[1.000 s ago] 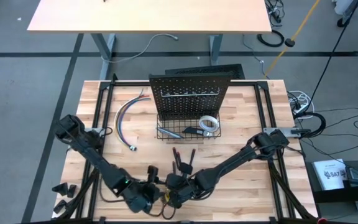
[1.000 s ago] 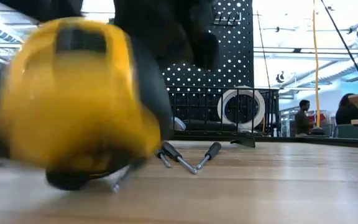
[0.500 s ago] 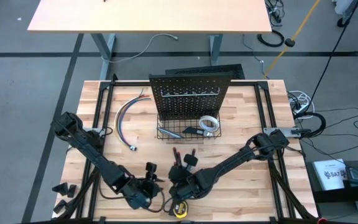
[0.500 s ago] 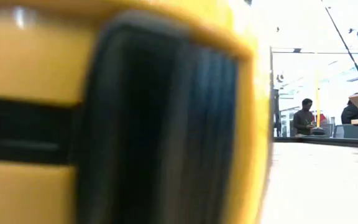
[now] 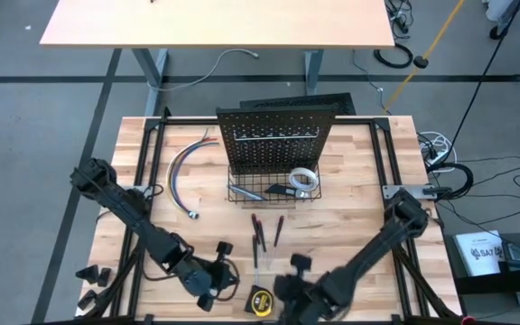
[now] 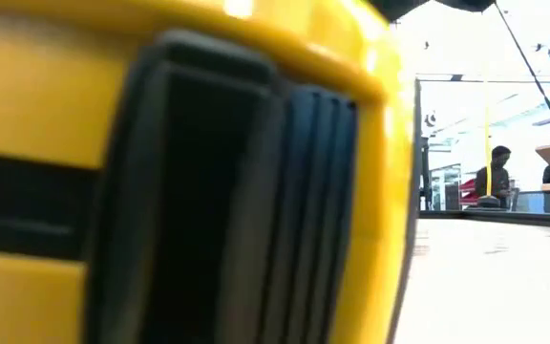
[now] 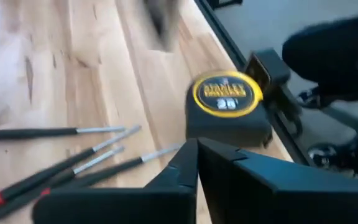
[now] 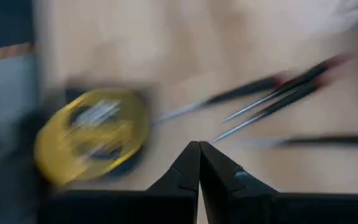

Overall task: Hang tools onto peg board
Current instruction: Hang the tape measure onto the wire basket on the pegboard

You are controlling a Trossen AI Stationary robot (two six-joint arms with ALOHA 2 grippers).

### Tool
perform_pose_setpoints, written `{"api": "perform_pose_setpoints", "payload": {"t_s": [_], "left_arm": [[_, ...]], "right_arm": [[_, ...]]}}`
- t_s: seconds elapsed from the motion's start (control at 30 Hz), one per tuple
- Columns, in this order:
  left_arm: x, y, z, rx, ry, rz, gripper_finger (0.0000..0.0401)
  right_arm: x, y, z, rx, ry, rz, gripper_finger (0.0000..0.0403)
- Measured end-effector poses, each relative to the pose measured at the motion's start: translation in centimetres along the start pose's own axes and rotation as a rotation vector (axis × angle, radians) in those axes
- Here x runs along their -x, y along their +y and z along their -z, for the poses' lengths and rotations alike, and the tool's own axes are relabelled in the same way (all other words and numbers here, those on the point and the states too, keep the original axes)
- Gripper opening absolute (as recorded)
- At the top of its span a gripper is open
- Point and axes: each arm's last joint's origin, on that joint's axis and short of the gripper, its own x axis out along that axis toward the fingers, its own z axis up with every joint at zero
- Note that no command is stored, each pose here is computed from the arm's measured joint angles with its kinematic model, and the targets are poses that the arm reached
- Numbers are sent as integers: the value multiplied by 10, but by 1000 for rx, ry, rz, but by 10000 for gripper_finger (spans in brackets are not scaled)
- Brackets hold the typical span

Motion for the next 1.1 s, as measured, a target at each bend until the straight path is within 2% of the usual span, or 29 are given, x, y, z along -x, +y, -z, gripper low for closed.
{"api": "perform_pose_setpoints", "payload": {"t_s": [0.1, 0.3, 0.47, 0.6, 0.77, 0.93, 1.03, 1.1], "left_arm": [[-3, 6, -4, 26, -14, 71, 8], [-20, 9, -5, 87, -47, 147, 4], [-46, 1, 11, 149, 24, 236, 2], [-59, -3, 16, 154, -1, 273, 1], [-67, 1, 20, 169, 15, 261, 1], [-66, 5, 23, 190, 74, 277, 1], [-67, 9, 24, 198, 92, 262, 0], [-68, 12, 26, 203, 109, 243, 0]], "right_arm": [[-10, 8, 18, -57, 57, -140, 0], [-34, 12, 36, -168, 36, -382, 0], [-42, 8, 45, -194, 52, -441, 0], [-44, 6, 42, -162, 37, -441, 0], [-53, -4, 31, -104, 3, -409, 0], [-70, -31, 11, -81, -26, -268, 0], [-82, -51, 4, -64, -26, -138, 0], [-86, -60, 0, -44, -11, -99, 0]]}}
